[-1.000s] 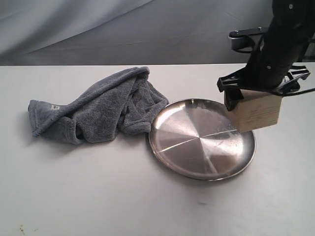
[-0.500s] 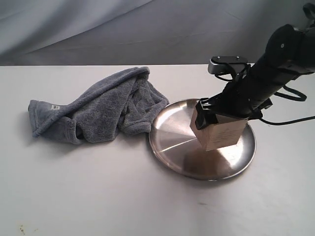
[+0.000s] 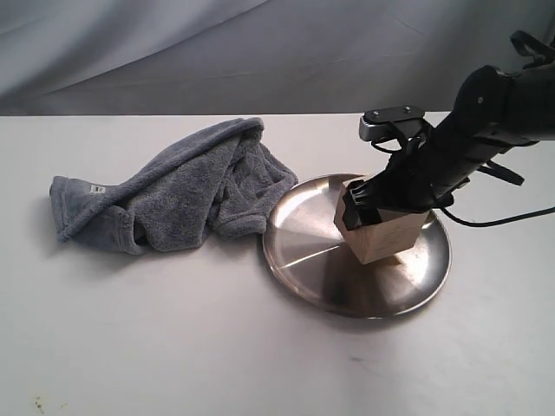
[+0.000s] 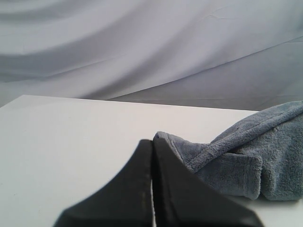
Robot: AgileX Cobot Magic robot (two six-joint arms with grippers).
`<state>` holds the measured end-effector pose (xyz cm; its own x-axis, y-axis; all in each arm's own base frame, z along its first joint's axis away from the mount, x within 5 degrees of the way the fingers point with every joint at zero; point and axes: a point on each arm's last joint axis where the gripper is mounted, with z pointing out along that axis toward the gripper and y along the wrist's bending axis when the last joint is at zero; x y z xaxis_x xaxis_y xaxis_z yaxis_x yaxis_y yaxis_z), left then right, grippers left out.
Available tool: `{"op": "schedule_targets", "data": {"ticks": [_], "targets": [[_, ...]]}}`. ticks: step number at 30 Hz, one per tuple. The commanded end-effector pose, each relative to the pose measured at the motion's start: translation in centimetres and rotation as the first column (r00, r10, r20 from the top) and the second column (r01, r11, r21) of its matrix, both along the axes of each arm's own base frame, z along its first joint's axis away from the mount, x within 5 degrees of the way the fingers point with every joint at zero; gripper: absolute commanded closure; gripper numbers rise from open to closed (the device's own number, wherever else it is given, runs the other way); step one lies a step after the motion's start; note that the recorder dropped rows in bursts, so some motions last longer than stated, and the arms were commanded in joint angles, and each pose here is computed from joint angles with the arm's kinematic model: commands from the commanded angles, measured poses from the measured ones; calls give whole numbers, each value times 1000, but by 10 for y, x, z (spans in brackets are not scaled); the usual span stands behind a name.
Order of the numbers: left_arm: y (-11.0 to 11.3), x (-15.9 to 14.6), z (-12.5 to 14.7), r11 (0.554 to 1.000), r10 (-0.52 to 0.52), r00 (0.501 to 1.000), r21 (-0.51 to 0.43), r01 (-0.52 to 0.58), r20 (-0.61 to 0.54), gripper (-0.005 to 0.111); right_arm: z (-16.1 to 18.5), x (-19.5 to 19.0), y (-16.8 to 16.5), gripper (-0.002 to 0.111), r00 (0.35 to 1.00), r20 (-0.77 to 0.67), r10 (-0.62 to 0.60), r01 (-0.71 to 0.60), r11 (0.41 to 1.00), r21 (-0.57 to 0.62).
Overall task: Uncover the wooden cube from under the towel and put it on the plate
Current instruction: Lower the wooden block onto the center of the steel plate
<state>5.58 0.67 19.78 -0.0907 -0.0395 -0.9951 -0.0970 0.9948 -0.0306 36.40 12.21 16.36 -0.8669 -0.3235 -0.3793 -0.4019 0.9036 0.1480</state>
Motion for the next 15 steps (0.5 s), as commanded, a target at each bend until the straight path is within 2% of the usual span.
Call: {"op": "schedule_targets", "data": {"ticks": [1,3,12,15], "targets": [[0,0,-1,1000,0,1000,-2,0,3,107,-7,4,1,108,999,10,30,-30,999,-14],[0,0,-1,1000,0,1000,-2,0,3,107,-10,4,1,108,998,19,67,-67,997,-29],[0,0,-1,1000,0,1000,-2,0,3,107,-13,2,1,108,997,-16,74,-74,997,-29],[0,0,-1,1000,0,1000,-2,0,3,107,-13,1,1,101,997,-23,77,-77,997,-30]]}}
